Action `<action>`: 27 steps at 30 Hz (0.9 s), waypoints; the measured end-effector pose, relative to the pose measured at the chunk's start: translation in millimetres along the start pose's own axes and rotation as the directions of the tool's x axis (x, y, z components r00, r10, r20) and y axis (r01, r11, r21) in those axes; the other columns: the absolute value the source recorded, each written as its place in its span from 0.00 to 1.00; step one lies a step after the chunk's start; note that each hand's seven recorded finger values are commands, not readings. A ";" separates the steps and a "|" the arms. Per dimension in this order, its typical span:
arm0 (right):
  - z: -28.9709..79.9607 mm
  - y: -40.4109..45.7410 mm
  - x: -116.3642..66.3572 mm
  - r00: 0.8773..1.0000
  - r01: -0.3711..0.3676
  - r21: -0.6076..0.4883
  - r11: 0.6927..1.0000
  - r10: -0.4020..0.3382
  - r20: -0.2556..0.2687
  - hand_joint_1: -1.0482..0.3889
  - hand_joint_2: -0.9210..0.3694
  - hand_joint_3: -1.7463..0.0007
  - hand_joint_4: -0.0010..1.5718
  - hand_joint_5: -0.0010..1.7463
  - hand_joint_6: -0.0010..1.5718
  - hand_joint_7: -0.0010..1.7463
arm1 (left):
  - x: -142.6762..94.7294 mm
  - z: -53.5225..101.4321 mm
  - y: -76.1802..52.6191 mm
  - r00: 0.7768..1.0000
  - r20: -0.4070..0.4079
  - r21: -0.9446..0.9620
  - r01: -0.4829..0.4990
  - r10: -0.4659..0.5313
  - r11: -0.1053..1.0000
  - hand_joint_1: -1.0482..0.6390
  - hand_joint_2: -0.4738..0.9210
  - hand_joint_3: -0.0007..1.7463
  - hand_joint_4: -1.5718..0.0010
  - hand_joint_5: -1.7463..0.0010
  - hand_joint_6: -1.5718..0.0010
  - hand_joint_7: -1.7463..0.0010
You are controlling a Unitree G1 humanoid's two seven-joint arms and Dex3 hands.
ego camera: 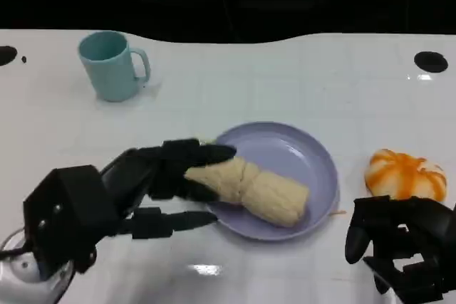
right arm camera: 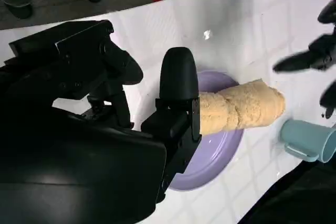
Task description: Grasp the towel on the left side of the plate with the left hand and place it into the plate.
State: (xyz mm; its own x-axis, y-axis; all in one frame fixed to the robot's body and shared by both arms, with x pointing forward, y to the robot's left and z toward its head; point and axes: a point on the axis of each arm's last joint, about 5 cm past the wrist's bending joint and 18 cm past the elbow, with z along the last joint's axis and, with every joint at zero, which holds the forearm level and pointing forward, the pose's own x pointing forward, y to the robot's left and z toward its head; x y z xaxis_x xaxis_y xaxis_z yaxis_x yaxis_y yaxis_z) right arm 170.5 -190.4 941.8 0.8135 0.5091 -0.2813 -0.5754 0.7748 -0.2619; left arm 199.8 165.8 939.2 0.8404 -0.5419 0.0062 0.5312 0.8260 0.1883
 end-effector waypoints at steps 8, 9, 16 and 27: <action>-0.2 -1.0 -0.7 1.000 -0.004 -0.002 1.000 0.004 0.004 0.80 0.20 0.44 0.42 0.97 0.42 0.82 | -23.6 6.2 -13.1 0.987 -0.151 -0.172 -0.072 0.046 0.982 0.56 0.69 0.73 0.50 0.01 0.47 0.20; -0.4 -1.1 -1.0 1.000 -0.003 0.000 1.000 0.003 0.003 0.80 0.20 0.44 0.42 0.97 0.42 0.82 | -23.7 5.4 -13.3 0.985 -0.169 -0.189 -0.076 0.044 0.979 0.56 0.69 0.74 0.51 0.00 0.49 0.16; -1.6 -2.3 -3.1 1.000 0.007 0.010 1.000 -0.007 0.003 0.80 0.20 0.44 0.42 0.97 0.42 0.82 | -23.3 -6.9 -13.5 0.951 -0.308 -0.317 -0.106 0.003 0.942 0.56 0.69 0.75 0.49 0.00 0.51 0.10; -1.2 -2.7 -3.5 1.000 0.014 0.004 1.000 -0.015 0.015 0.79 0.20 0.43 0.43 0.97 0.42 0.82 | -19.2 -8.4 -9.9 0.946 -0.323 -0.340 -0.100 -0.016 0.935 0.56 0.71 0.73 0.50 0.00 0.53 0.08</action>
State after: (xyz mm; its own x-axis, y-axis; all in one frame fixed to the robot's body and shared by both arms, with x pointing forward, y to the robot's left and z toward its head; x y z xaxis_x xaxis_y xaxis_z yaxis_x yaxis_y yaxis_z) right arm 169.1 -194.7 942.3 0.8229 0.5034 -0.2635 -0.5632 0.7836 -0.2621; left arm 179.3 169.4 928.9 0.8211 -0.4763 -0.3145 0.4495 0.8792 -0.1581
